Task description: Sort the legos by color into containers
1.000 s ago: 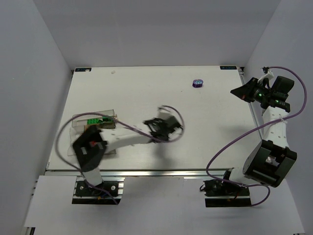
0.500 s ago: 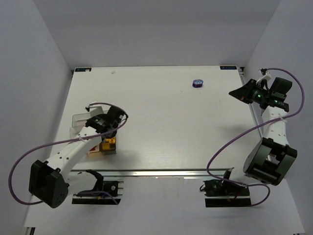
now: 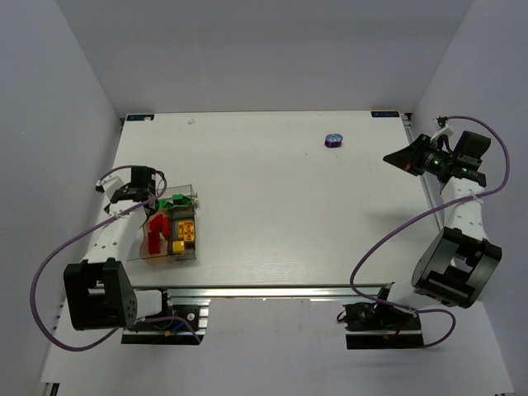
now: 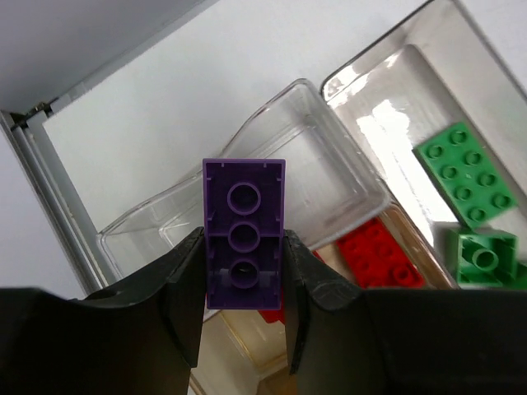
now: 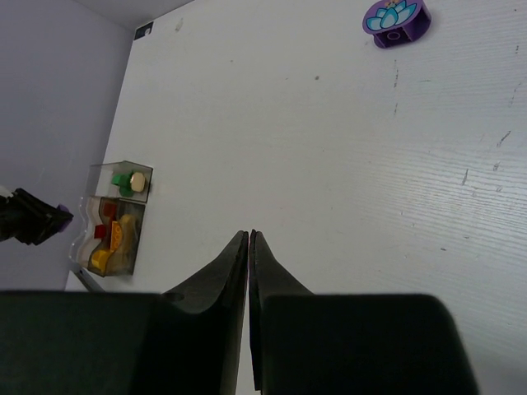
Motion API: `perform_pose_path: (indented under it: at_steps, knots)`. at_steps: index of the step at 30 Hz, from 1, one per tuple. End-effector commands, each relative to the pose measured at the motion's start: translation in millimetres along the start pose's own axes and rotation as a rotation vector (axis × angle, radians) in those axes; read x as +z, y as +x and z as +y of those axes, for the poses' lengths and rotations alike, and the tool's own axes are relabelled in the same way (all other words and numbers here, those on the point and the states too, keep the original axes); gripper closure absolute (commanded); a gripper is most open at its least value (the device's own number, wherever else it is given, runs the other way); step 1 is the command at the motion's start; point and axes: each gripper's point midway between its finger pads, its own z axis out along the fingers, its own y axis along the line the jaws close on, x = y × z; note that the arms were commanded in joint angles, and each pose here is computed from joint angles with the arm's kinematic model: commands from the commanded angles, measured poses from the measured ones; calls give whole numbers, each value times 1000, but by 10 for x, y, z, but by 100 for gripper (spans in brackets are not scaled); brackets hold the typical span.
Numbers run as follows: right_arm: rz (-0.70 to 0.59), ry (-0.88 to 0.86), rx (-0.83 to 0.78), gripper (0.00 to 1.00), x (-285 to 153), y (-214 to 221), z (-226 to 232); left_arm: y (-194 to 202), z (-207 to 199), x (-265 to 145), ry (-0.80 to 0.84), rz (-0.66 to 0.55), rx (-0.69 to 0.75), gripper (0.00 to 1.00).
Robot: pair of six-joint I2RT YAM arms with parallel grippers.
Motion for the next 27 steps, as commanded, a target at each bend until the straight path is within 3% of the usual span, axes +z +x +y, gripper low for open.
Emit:
perform_pose_path:
  at_steps: [1, 4, 6, 9, 10, 11, 14, 15, 20, 23, 24, 25, 26, 27]
  knots:
    - [2, -49, -4, 92, 19, -6, 50, 56, -24, 118, 20, 44, -8, 100]
    - [0, -48, -8, 92, 10, -12, 56, 96, 3, 164, 14, 67, -9, 97]
    - [-2, -51, -13, 92, -5, -16, 75, 64, 9, 178, 11, 71, -14, 79]
    - [-1, -66, -33, 92, -14, -27, 117, 68, 3, 198, 20, 79, -16, 71]
    - [1, -65, -32, 91, -15, -20, 116, 58, 27, 215, 15, 79, -23, 64]
    - [4, -67, -34, 91, -11, -10, 118, 37, 45, 229, 8, 76, -28, 31]
    - [13, -59, -39, 91, -9, -5, 87, -9, 94, 244, -2, 69, -26, 6]
    - [14, -61, -40, 91, -14, -5, 95, -11, 90, 241, 2, 69, -25, 5]
    - [34, -125, -94, 88, -19, 48, 186, -123, 5, 149, 72, 62, -69, 6]
    - [47, -279, -217, 77, -43, 128, 393, -193, -309, -128, 304, 65, -65, 44]
    - [60, -324, -274, 74, 6, 181, 473, -310, -528, -259, 468, 11, -12, 71]
    - [63, -307, -320, 71, 57, 191, 451, -407, -675, -521, 646, -45, 6, 79]
    - [58, -281, -420, 68, 135, 156, 390, -93, -955, -846, 942, 33, 88, 85]
    - [103, -274, -458, 68, 306, 257, 452, -251, -1120, -1114, 1123, -79, 100, 90]
